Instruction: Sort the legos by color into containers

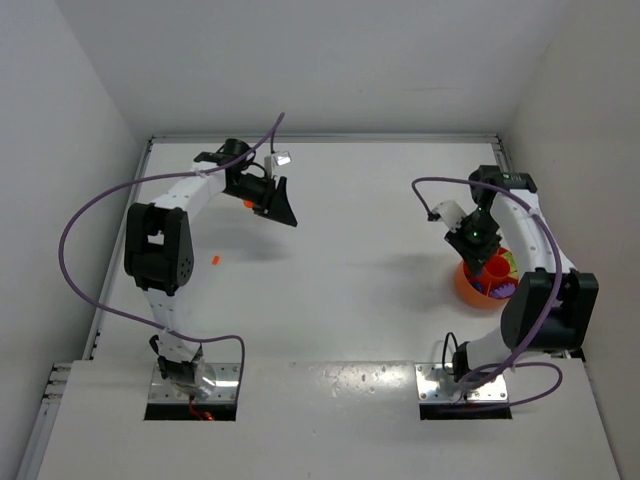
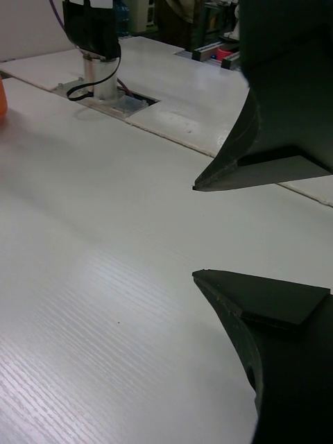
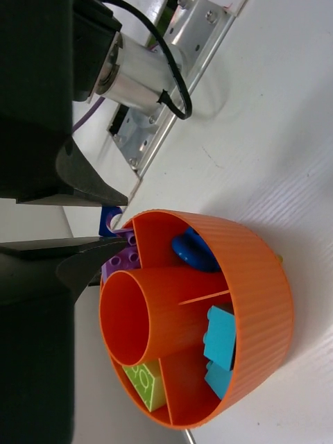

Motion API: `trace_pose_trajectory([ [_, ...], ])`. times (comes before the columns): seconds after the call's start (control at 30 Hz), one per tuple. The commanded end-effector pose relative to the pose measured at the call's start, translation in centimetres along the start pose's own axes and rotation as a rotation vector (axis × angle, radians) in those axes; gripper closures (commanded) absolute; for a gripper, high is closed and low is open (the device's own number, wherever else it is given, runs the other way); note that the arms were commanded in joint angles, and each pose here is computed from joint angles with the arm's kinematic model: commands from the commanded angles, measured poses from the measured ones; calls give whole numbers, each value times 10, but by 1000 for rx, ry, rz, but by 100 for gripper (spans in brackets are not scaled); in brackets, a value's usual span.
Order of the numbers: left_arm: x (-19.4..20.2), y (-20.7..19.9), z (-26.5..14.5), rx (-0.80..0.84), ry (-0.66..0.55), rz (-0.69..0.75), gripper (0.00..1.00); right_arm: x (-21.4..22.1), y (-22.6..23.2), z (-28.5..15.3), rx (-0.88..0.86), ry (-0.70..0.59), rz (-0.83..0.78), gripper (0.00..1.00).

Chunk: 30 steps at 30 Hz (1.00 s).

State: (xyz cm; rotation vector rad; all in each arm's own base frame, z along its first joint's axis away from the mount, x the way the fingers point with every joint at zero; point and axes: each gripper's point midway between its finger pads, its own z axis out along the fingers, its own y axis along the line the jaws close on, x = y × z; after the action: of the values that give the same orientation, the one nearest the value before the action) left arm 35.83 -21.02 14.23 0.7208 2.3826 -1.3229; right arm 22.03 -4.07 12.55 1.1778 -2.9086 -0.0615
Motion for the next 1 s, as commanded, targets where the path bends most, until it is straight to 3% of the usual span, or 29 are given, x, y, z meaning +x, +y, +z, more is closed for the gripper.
trace_pose_trajectory([
  [0.0, -10, -9, 1, 5, -15, 46, 46, 2, -6, 7, 21, 14, -2, 100],
  [0.97, -13, -1, 1, -53, -26, 16, 46, -2, -35, 25, 182, 30, 28, 86],
])
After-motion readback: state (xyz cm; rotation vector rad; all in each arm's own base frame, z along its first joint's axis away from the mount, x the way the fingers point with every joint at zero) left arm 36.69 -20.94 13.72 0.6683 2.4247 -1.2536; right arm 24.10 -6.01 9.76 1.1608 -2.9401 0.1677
